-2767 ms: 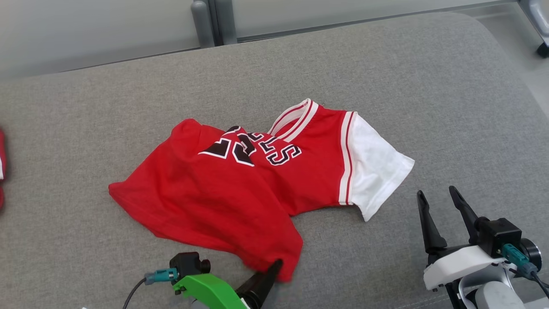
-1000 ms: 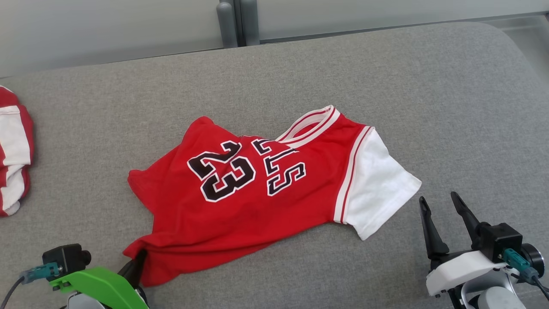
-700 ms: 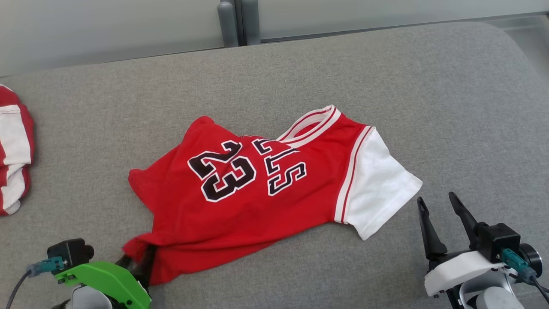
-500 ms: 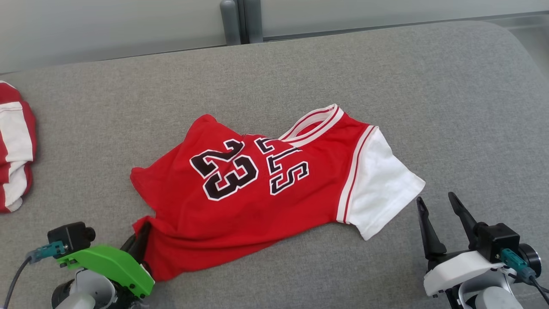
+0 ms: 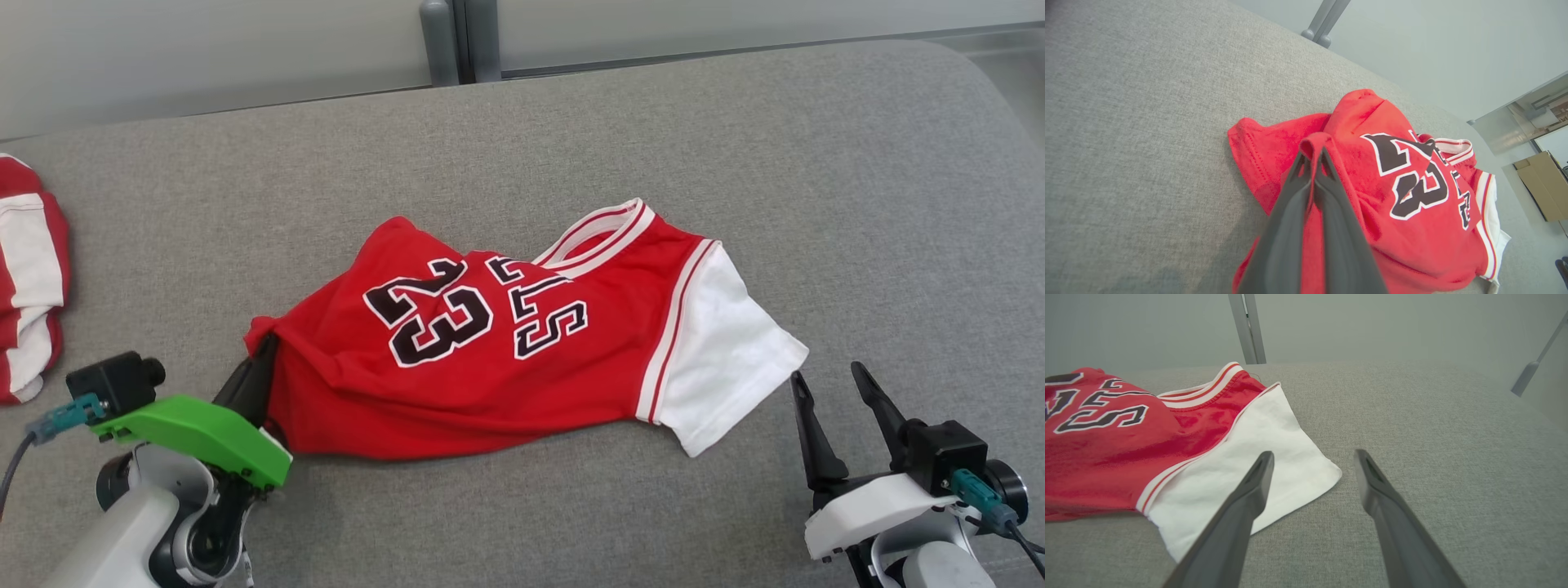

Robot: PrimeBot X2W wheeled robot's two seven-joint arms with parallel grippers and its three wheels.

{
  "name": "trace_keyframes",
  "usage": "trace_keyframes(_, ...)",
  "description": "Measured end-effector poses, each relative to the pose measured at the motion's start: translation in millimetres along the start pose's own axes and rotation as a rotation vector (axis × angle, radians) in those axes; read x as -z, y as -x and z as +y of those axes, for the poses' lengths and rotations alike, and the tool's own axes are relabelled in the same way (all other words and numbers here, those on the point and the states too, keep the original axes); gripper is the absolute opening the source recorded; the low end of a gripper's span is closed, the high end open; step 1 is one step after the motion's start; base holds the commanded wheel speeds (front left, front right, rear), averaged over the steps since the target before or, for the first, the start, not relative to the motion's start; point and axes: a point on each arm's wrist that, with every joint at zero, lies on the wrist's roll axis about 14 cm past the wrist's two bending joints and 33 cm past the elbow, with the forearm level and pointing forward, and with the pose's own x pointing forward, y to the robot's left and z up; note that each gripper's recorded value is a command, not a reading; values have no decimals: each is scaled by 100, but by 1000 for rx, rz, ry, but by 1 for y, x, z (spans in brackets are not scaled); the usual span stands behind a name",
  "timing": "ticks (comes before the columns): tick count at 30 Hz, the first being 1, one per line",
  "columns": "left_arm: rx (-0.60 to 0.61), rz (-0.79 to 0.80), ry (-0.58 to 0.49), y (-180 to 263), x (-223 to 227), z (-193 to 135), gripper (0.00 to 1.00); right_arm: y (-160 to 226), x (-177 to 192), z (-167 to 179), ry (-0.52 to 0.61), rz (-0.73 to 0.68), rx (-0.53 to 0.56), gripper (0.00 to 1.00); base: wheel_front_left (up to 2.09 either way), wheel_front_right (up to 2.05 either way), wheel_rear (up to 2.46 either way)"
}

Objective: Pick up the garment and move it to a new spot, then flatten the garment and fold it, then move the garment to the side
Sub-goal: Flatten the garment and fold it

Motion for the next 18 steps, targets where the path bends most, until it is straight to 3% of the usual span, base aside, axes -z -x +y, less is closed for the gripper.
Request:
trace_keyframes(15,116,-115,-47,-40,-34,-47,0,0,-1,-7,28,4,-1,100,0,0,0)
trace_keyframes(18,66,0,-56,-45,-7,-36,0,2,-1,-8,31,5,0,100,0,0,0)
